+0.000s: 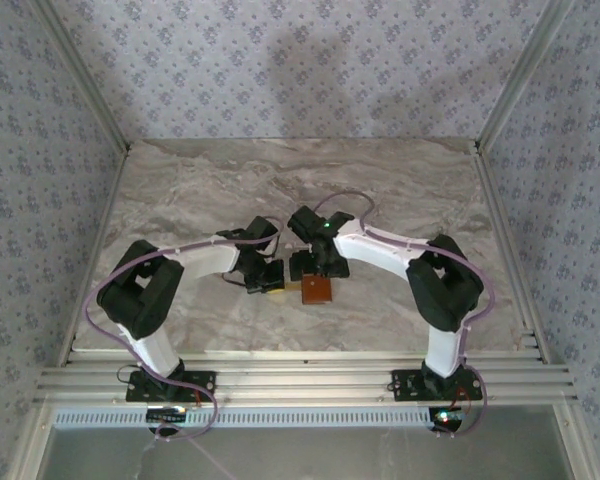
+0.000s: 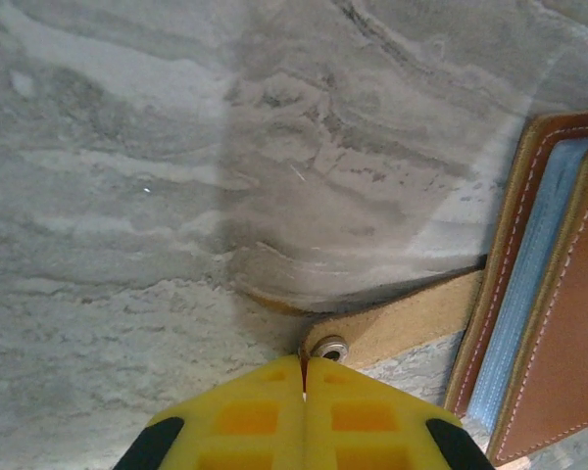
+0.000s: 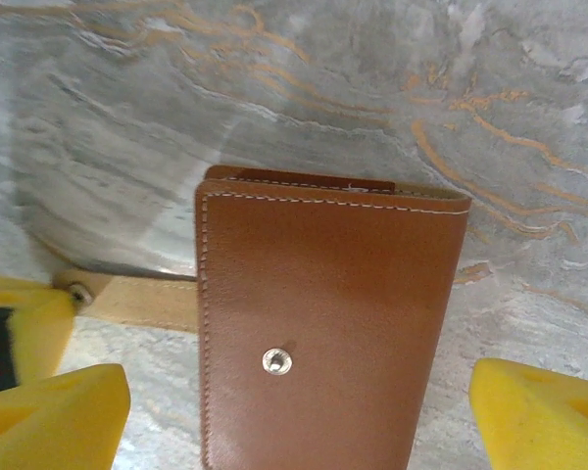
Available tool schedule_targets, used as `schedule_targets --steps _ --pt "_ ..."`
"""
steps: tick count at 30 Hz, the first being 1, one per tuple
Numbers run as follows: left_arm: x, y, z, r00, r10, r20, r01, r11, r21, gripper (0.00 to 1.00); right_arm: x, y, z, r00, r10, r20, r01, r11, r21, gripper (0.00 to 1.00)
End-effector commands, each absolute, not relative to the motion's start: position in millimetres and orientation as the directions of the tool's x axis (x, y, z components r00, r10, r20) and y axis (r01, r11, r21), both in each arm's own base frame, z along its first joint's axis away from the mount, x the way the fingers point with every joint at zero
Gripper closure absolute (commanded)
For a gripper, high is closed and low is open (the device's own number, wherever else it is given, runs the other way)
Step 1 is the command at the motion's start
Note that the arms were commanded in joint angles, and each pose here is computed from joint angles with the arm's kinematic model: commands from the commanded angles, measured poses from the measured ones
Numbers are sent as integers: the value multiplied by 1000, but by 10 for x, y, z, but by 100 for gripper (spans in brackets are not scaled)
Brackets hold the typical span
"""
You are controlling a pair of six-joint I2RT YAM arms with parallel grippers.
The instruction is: Take the credit cards out of the card holder
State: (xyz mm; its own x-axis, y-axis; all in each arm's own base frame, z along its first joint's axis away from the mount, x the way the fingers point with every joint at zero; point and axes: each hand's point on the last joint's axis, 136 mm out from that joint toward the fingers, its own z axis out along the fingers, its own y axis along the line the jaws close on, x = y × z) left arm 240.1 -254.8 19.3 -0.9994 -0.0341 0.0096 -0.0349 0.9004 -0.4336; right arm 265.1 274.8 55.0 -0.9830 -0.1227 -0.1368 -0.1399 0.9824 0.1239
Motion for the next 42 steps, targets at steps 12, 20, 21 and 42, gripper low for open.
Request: schedule_targets --steps 12,20,21,42 --pt "2240 -2400 17 -998 -36 49 -52 921 -386 94 2605 2708 258 -990 -125 -68 -128 991 47 7" --pt "2241 -2379 19 -998 -37 47 -51 925 -376 94 2572 2655 324 -991 -117 -71 -120 992 43 9" --pt "2240 -2376 19 -998 -36 47 -51 926 -375 94 2572 2636 344 -991 -115 -74 -118 992 40 9" --pt "2254 -2379 30 -998 -30 47 -45 929 -367 94 2631 2723 399 -989 -113 -100 -123 987 102 10"
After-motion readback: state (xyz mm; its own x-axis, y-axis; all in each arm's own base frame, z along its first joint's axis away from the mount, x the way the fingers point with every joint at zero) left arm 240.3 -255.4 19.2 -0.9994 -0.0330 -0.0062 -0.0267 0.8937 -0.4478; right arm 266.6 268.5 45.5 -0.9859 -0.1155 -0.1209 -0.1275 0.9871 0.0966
